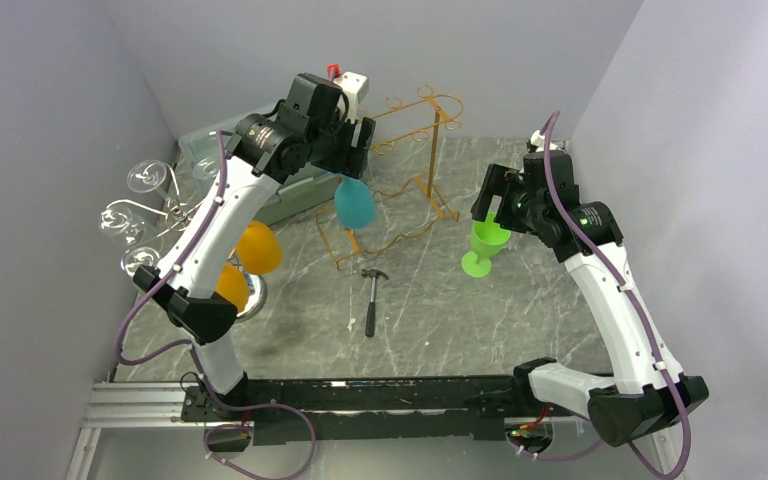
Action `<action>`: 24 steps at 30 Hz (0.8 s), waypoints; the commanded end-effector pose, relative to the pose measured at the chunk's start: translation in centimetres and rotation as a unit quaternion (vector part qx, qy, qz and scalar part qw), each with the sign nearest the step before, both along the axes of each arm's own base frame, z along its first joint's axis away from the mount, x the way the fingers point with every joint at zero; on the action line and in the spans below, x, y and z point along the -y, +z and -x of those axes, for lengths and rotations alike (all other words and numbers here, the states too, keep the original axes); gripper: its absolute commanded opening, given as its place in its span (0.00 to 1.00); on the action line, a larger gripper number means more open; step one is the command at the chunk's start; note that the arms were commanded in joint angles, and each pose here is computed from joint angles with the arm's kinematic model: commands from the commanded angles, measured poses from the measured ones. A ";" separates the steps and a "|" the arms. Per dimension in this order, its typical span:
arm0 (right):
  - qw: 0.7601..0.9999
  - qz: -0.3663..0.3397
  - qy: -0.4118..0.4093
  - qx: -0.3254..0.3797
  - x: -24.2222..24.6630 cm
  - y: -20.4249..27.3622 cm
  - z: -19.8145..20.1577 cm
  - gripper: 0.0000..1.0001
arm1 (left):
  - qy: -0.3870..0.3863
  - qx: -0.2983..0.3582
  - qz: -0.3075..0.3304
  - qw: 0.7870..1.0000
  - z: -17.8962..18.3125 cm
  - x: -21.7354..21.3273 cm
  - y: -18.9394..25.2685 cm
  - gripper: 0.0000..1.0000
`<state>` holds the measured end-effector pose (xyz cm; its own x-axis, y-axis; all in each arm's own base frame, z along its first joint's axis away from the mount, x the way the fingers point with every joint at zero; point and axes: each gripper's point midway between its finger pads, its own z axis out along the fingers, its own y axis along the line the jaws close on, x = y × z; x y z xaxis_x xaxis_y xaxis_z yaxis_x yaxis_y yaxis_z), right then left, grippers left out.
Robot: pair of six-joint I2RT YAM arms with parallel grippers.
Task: Take the wine glass off the wine glass rack
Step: Pick up the wine glass from the wine rack.
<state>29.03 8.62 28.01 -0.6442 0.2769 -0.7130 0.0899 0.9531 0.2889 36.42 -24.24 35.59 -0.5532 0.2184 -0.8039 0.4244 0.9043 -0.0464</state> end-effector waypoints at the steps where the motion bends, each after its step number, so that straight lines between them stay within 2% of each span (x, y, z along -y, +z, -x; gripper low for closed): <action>1: 0.999 -0.011 0.001 0.031 -0.1 1.5 -0.2 0.93 | -0.013 0.031 0.030 0.999 0.6 0.1 3.1 0.67; 10: 0.999 -0.016 0.001 0.032 -0.2 1.4 -0.2 0.93 | -0.023 0.043 0.044 0.998 1.4 0.0 4.7 0.61; 24: 0.999 -0.033 0.014 0.036 -1.0 1.2 -0.3 0.93 | -0.041 0.033 0.059 0.997 3.1 0.3 5.0 0.58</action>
<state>28.93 9.14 28.00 -0.6422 0.2828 -0.7124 0.0683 0.9469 0.3143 35.02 -24.70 37.74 -0.5294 0.2009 -0.8243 0.4732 0.8763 -0.0903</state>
